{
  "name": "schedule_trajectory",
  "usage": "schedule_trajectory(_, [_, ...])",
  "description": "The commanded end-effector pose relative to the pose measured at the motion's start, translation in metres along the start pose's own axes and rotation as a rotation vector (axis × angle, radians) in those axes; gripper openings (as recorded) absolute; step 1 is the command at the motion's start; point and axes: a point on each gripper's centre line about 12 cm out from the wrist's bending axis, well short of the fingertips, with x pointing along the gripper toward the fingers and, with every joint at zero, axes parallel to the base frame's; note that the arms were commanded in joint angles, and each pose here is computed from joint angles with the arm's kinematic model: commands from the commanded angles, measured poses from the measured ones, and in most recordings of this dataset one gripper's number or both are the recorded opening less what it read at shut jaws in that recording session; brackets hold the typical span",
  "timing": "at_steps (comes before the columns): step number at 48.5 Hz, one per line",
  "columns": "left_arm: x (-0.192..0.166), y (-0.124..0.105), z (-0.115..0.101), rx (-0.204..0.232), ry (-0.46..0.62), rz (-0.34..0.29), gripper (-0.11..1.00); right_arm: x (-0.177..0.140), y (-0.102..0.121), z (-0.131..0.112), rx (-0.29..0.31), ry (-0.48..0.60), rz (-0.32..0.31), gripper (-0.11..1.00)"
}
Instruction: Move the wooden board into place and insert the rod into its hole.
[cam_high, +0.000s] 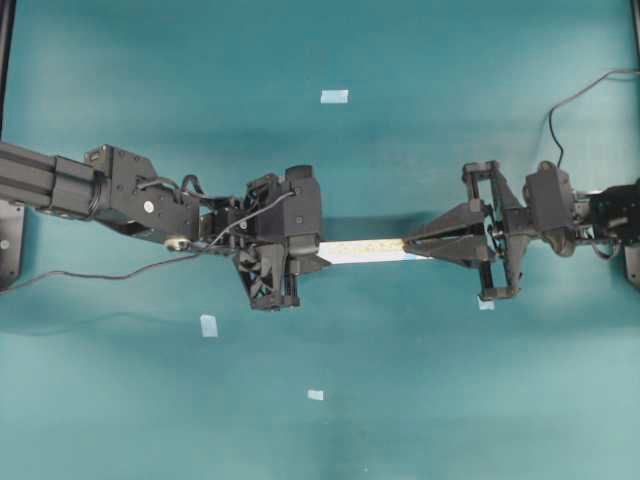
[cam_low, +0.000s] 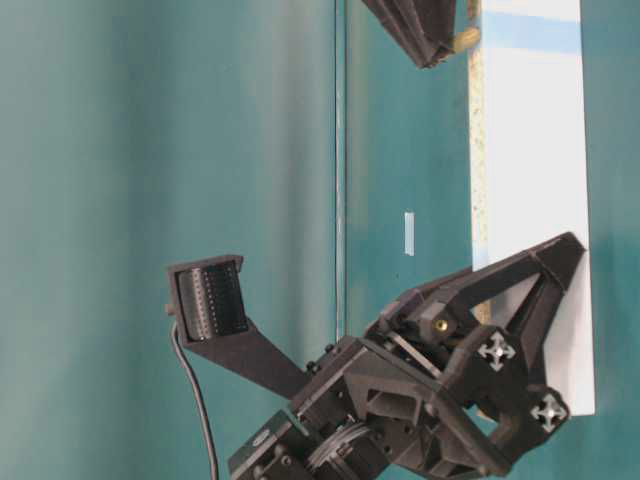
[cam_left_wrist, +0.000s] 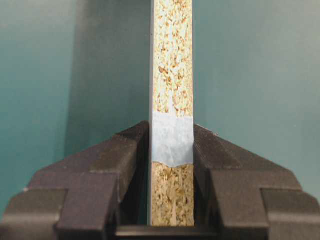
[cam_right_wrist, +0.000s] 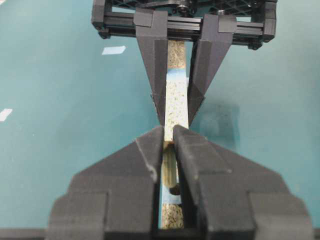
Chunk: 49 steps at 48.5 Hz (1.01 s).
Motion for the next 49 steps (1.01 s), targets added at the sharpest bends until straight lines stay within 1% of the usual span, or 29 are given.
schedule_trajectory(1, [-0.002,-0.003,0.007,-0.002,-0.022,-0.007,0.22,0.000,0.000,0.002,-0.001,-0.011,-0.007,0.10])
schedule_trajectory(9, [-0.002,-0.003,0.007,0.000,-0.022,-0.007,0.22,-0.001,-0.002,-0.002,-0.002,0.001,-0.026,0.10])
schedule_trajectory(17, [-0.002,-0.003,0.007,0.000,-0.022,-0.007,0.22,-0.002,-0.003,-0.004,-0.001,0.012,-0.032,0.10])
schedule_trajectory(33, [-0.002,-0.006,0.007,0.002,-0.023,-0.011,0.22,-0.007,-0.007,-0.006,-0.003,0.030,-0.072,0.10])
schedule_trajectory(49, [-0.002,-0.006,0.007,0.002,-0.023,-0.011,0.22,-0.007,-0.008,-0.008,-0.005,0.047,-0.080,0.10])
